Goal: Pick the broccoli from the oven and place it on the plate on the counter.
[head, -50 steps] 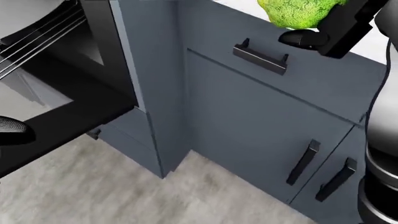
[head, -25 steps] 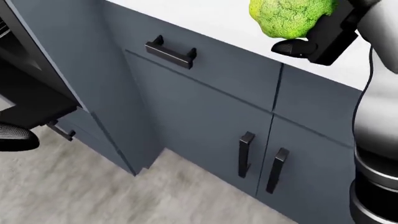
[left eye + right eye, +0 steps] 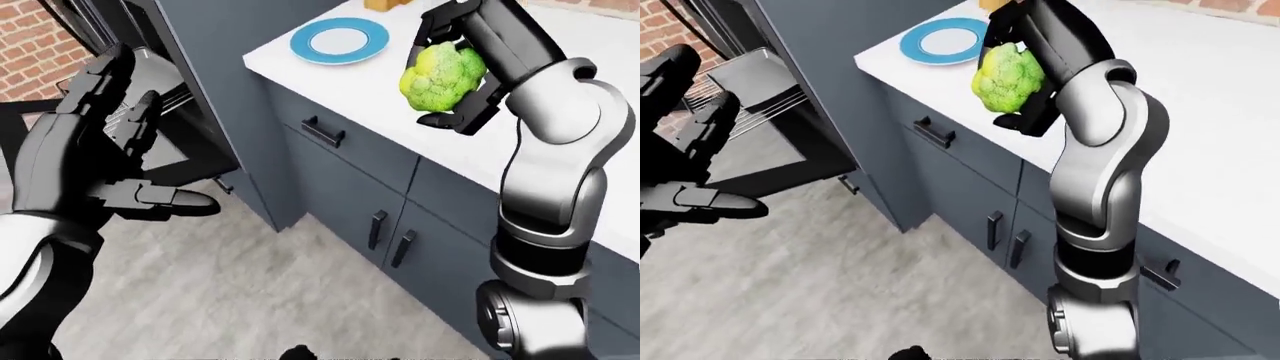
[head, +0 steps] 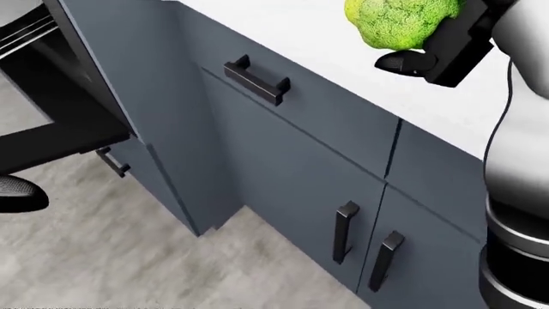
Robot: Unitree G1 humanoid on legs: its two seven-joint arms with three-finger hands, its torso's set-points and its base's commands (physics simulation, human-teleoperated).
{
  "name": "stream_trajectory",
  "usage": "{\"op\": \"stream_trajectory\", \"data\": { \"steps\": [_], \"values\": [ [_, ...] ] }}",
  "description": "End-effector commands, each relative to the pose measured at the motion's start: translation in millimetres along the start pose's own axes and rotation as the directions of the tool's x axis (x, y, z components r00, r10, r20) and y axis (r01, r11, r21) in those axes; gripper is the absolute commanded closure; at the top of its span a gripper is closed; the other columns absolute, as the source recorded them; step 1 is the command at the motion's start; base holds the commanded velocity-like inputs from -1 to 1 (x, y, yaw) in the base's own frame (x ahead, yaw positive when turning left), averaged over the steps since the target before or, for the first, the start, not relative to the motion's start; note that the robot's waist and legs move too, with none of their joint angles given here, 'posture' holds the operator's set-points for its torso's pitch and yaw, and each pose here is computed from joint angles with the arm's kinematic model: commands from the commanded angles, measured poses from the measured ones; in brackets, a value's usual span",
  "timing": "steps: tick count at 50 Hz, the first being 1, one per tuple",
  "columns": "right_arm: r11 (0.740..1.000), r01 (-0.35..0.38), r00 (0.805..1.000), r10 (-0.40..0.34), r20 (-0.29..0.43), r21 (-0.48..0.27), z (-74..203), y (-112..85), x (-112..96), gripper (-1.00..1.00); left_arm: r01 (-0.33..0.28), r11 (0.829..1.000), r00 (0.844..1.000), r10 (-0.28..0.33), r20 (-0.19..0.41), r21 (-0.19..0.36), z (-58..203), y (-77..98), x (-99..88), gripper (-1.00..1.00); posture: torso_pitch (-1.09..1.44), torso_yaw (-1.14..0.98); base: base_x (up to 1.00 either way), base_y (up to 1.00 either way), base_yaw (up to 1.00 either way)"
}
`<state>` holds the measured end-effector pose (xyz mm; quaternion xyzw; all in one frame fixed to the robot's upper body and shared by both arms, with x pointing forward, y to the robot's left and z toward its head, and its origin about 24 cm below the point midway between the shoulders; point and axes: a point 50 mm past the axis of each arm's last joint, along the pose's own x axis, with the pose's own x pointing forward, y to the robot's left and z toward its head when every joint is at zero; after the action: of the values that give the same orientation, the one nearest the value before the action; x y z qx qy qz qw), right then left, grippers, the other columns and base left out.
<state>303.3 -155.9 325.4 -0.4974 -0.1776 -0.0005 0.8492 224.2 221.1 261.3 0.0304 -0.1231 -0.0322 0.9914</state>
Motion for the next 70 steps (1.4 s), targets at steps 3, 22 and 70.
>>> {"op": "stream_trajectory", "data": {
  "steps": [3,22,70],
  "values": [
    [0.999,0.038,0.997,-0.037,0.064,-0.014,13,-5.2,0,0.99,-0.035,0.999,0.998,0.034,0.055,0.017,8,5.9,-0.2,-1.0,0.46,0.0,0.31,0.33,0.0],
    [0.999,0.031,0.998,-0.03,0.062,-0.021,15,-0.6,2,1.0,-0.045,0.999,0.998,0.045,0.051,0.01,5,10.3,-2.0,-1.0,0.46,0.0,0.31,0.24,0.0],
    [0.999,0.043,0.997,-0.043,0.068,0.001,18,-4.8,5,1.0,-0.059,0.998,0.997,0.059,0.05,0.013,5,17.1,-5.6,-1.0,0.46,0.0,0.06,0.04,0.3]
  ]
}}
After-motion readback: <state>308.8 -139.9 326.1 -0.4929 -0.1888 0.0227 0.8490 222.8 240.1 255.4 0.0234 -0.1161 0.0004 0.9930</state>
